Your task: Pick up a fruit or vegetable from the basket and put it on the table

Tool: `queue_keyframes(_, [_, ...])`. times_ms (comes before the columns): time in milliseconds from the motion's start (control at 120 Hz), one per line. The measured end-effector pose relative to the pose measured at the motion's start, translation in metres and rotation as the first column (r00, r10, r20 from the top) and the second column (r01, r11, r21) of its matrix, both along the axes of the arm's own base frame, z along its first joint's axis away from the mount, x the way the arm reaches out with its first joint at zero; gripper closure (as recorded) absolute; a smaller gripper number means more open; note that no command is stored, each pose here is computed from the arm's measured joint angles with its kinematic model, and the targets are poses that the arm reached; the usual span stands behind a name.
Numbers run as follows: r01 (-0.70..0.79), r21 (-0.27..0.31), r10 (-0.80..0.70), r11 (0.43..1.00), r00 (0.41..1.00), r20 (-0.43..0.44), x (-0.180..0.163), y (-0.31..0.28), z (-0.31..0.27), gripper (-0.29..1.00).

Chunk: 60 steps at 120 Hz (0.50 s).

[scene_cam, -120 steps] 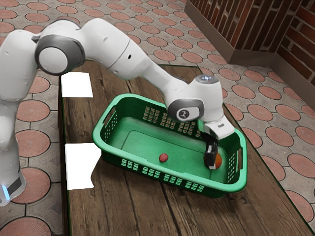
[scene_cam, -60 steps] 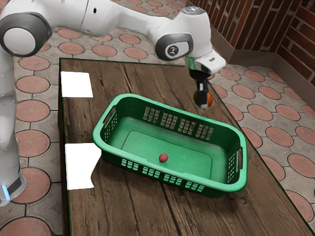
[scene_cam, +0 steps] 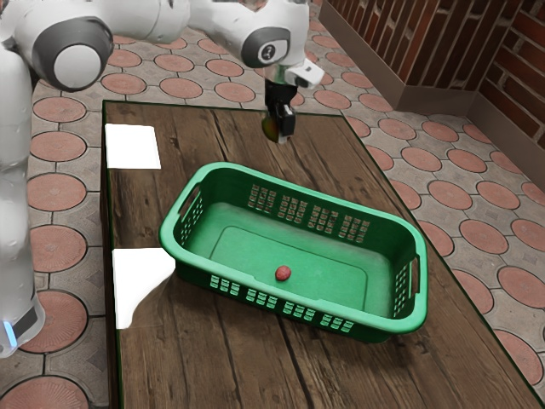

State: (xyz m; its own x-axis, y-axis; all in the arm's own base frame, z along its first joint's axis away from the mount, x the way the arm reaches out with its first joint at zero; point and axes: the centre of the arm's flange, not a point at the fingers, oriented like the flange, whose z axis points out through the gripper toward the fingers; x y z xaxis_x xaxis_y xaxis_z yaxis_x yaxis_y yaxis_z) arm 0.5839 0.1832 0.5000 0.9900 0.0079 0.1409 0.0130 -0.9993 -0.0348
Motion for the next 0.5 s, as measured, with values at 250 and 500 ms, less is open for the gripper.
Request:
queue_keyframes(250, [-0.01,-0.017,0.01,1.0,1.0,-0.024,0.006,-0.006,-0.029,0.15])
queue_keyframes(500, [-0.03,-0.051,0.028,0.998,0.999,-0.028,0.002,-0.004,-0.023,0.03])
